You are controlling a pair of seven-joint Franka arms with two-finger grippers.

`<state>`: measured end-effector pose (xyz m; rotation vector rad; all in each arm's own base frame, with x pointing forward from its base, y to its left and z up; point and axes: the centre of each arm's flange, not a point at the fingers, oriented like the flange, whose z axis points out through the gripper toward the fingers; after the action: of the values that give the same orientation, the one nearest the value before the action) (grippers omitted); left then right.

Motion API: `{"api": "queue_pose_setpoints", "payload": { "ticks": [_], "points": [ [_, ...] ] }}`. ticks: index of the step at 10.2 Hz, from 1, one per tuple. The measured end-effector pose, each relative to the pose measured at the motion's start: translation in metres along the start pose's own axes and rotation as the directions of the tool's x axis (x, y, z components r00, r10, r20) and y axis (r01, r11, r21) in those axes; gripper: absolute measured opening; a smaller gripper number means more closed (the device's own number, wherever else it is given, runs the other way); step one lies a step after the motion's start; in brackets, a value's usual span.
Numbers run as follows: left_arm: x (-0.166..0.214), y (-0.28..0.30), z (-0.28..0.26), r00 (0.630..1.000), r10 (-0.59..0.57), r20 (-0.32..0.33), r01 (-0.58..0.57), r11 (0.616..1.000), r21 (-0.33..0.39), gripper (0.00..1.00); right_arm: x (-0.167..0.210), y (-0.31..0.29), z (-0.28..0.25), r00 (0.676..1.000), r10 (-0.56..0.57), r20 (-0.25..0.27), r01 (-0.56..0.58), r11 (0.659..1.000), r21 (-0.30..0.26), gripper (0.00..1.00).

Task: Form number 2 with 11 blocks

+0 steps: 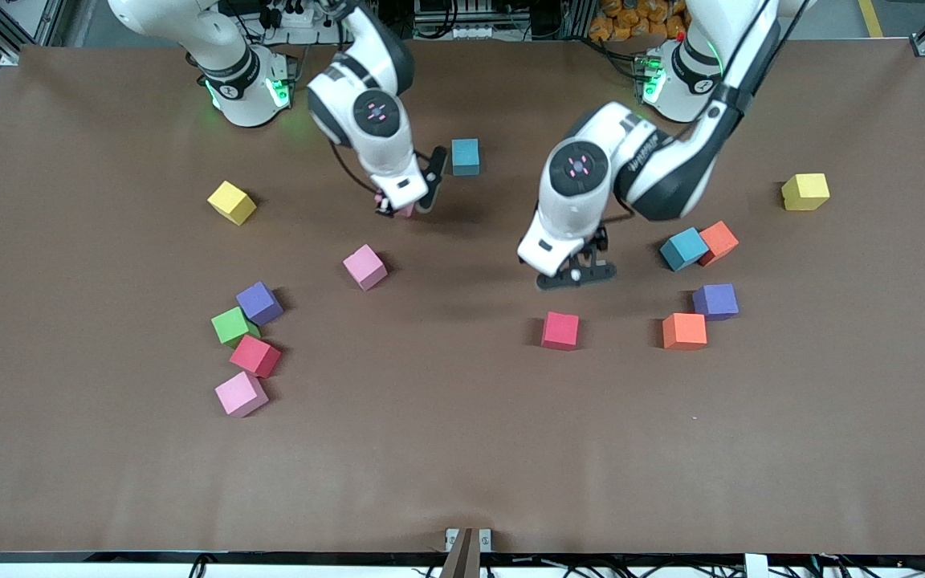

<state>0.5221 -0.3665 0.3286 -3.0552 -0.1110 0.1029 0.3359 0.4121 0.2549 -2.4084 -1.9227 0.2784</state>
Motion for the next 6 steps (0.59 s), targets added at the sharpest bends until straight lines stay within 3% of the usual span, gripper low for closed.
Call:
{"api": "queue_pose_setpoints", "payload": {
  "ticks": [3,6],
  "points": [
    [0.058,-0.029,0.023,1.0,0.028,-0.007,-0.028,1.0,0.013,1.0,0.025,-0.048,0.028,0.995,-0.097,0.033,0.098,0.995,-0.035,0.59],
    [0.083,-0.02,0.051,0.996,0.09,-0.01,-0.09,0.996,0.013,1.0,0.036,-0.091,0.05,0.993,-0.115,0.035,0.117,0.991,-0.059,0.59]
  ]
}}
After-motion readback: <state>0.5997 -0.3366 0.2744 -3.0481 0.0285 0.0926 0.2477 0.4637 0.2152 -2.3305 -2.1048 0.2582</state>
